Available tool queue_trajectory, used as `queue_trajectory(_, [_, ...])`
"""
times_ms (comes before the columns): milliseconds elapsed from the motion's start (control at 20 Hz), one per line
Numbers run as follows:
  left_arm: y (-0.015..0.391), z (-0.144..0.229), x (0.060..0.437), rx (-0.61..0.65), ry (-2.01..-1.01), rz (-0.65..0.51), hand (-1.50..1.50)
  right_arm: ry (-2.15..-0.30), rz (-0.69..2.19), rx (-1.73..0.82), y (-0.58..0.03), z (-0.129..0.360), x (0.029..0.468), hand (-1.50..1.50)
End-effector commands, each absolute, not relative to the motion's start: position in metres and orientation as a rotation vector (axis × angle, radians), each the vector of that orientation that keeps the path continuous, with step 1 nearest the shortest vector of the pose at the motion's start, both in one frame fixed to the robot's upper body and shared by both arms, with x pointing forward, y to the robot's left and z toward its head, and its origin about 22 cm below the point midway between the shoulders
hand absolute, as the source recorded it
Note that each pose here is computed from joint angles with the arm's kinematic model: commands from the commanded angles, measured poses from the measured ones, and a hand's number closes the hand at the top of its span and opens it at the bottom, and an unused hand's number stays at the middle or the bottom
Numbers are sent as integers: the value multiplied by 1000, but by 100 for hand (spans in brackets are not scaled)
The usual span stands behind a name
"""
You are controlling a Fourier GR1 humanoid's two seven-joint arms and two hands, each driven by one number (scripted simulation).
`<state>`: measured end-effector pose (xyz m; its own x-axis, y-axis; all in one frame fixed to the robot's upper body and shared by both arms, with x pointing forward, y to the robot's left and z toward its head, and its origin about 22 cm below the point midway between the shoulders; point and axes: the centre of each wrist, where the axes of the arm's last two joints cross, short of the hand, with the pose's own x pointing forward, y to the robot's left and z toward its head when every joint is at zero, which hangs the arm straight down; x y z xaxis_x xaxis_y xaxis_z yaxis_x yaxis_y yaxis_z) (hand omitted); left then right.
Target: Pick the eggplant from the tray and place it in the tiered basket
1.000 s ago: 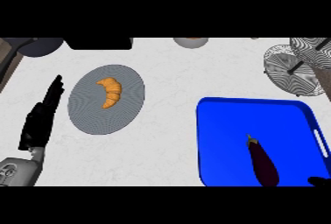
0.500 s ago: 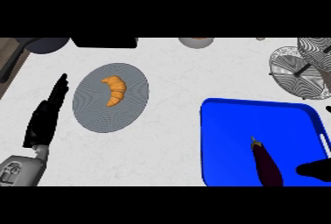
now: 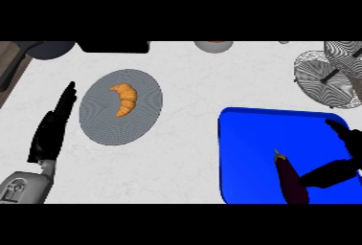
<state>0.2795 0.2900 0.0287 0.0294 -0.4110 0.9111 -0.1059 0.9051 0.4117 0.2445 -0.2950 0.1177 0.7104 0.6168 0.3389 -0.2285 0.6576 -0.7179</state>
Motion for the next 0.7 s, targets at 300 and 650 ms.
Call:
queue_trajectory(300, [292,36,276,436,-1530,-224,0,-431,518,-723,-281,91,241,-150])
queue_trajectory(650, [299,30,282,433,-1537,-235,0,-391,630,-810,-260,92,235,-150])
